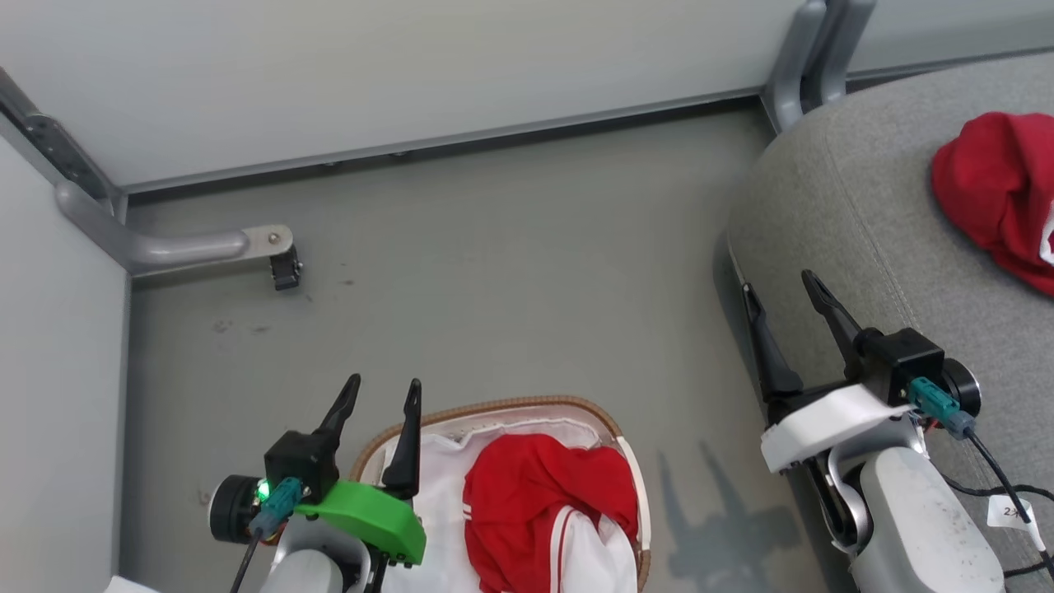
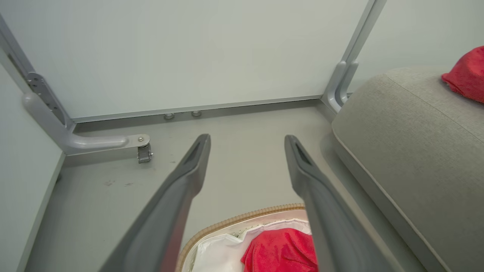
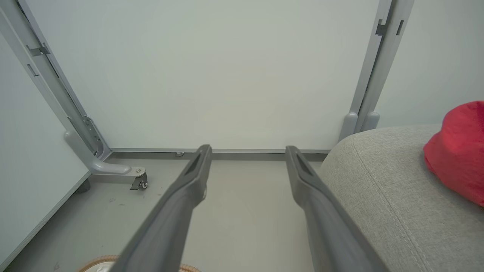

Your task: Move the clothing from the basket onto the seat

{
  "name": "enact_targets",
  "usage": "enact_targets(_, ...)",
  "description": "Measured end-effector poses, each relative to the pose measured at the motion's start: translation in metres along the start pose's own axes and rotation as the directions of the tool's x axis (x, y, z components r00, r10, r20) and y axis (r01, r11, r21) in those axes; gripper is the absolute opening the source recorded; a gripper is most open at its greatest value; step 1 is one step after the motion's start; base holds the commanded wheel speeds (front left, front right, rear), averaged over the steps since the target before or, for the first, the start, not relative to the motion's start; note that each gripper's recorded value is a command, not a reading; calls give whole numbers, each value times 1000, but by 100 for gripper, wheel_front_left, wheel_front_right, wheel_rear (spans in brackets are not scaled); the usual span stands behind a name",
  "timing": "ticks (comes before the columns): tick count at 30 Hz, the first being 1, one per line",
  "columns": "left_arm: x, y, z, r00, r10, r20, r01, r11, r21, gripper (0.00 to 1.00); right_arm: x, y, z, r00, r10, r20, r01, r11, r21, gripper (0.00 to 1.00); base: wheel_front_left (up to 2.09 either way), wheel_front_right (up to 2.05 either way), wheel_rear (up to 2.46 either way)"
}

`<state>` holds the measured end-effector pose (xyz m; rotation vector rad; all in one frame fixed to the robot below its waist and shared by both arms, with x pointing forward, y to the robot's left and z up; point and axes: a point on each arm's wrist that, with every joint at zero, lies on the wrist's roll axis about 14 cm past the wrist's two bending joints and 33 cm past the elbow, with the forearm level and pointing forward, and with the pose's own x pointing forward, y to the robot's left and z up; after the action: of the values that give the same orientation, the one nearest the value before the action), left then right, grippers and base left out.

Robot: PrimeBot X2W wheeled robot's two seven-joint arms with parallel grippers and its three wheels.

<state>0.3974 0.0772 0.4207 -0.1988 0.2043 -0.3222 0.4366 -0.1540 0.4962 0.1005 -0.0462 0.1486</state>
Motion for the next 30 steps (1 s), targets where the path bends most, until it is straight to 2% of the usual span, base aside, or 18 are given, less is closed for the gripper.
enact_targets(6,33,-18,-33,991,-89,-103,88,996,-18,100,20,-9,-7,1000,-10,-1,10,1000,3,100,0,0,0)
enact_targets(12,57,-29,-80,960,-153,-235,145,988,-52,100,32,-25,-24,999,-43,-27,43,999,10,100,0,0,0)
enact_targets(22,68,-45,-170,856,-238,-460,200,971,-130,100,33,-55,-71,985,-116,-127,117,993,-1,100,0,0,0)
enact_targets(30,56,-51,-229,754,-277,-596,202,961,-191,100,41,-61,-104,975,-117,-190,118,993,-7,100,0,0,0)
